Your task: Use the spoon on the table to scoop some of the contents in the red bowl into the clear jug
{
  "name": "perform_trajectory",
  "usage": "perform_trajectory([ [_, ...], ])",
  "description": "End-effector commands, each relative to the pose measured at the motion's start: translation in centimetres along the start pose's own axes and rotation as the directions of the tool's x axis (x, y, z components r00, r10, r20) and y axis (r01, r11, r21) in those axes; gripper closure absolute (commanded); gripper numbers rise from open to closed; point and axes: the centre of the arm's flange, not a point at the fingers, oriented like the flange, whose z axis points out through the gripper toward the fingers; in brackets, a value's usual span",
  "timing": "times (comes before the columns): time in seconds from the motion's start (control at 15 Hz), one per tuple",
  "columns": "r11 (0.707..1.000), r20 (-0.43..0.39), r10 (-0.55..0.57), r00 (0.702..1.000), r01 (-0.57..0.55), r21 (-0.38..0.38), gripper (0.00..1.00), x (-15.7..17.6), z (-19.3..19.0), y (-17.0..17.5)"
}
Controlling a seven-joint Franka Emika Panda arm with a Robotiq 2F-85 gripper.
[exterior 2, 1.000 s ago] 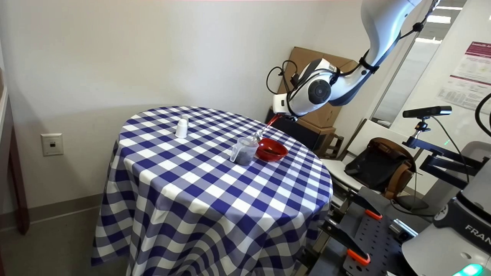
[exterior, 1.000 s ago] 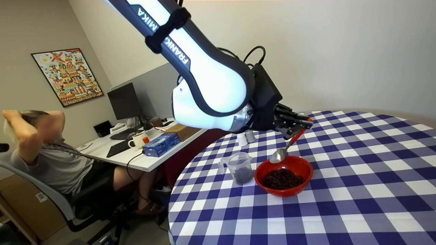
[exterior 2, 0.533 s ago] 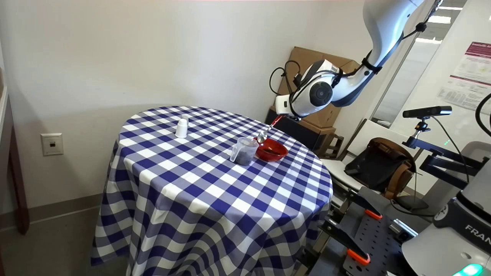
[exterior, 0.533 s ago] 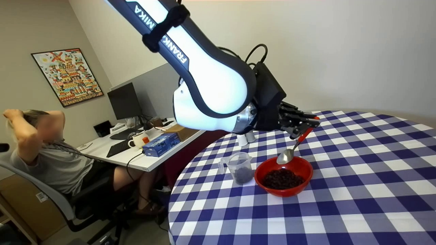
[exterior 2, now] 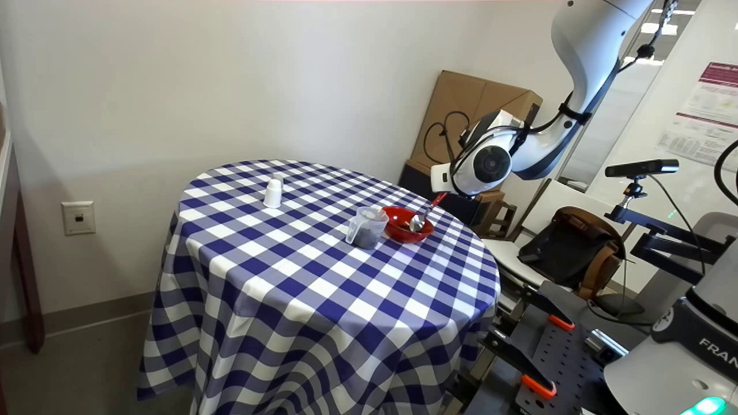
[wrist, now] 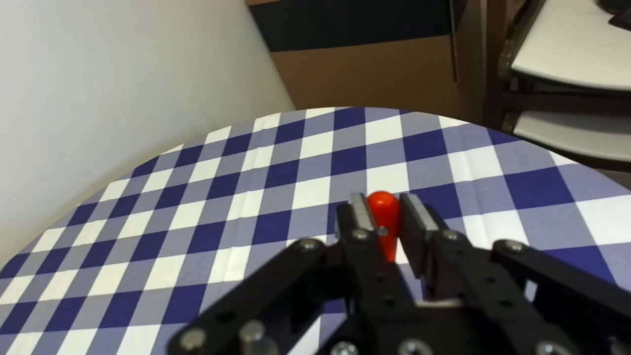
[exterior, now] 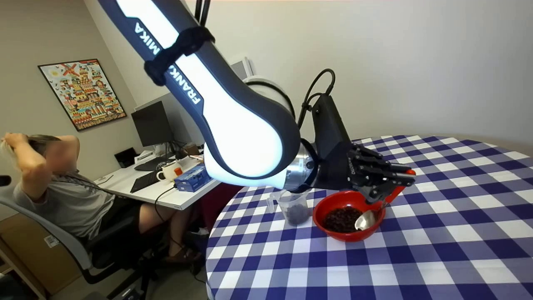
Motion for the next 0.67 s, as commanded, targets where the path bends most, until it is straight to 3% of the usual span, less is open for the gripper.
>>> perform_trajectory([
  [0.0,0.999,0.013,-0.006,1.0,0.006,0.035,0.93,0.3,-1.5,-0.8],
  [0.6,0.991,-0.006,0.058,0.998,-0.057,0.124,0.93,2.6,-3.3,-1.2],
])
